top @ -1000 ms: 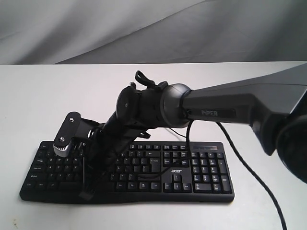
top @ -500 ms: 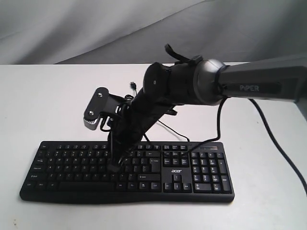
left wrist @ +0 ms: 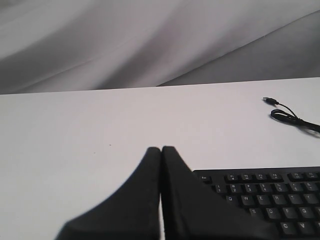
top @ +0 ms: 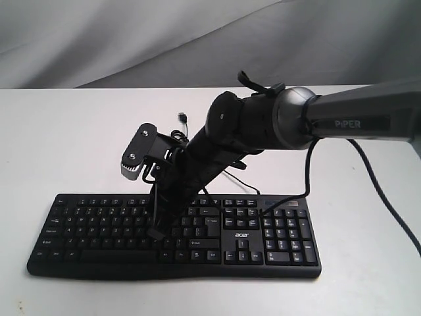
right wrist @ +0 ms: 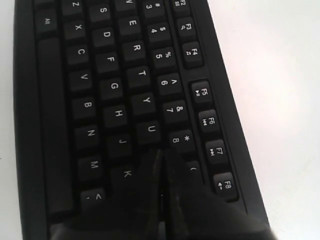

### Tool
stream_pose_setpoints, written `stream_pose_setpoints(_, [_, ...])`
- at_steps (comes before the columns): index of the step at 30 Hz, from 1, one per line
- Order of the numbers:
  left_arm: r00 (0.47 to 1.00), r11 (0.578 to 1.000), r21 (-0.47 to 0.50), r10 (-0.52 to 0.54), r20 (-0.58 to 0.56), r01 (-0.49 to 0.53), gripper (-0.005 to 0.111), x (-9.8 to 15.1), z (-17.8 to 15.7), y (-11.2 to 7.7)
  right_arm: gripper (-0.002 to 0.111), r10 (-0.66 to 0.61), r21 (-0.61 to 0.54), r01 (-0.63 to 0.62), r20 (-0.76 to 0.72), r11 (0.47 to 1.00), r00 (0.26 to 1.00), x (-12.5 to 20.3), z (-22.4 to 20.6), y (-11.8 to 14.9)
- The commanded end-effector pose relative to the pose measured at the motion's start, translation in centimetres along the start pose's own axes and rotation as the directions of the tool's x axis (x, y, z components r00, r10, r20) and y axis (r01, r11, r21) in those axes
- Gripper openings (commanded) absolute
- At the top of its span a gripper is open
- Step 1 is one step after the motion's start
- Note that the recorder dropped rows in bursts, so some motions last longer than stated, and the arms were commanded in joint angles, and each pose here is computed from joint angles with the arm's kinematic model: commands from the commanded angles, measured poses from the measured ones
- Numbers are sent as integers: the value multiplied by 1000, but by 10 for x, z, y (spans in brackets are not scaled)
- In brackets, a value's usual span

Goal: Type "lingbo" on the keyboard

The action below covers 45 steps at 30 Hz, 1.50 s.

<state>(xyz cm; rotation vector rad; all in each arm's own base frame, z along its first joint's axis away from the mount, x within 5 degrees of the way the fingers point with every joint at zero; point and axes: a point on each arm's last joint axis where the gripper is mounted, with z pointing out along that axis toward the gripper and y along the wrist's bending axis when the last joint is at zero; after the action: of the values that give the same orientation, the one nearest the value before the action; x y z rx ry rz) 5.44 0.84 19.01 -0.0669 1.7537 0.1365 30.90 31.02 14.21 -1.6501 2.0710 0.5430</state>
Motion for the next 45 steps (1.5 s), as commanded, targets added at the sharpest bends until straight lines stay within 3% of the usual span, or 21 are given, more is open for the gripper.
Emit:
stream_pose_setpoints(1, [1000, 1000, 1, -6, 6, 6, 1, 1, 0, 0, 0, 13, 3, -13, 4, 1000, 1000, 2, 0, -3])
stream_pose_setpoints(45, [1000, 1000, 1, -6, 6, 6, 1, 1, 0, 0, 0, 31, -13, -32, -31, 999, 999, 13, 11, -1])
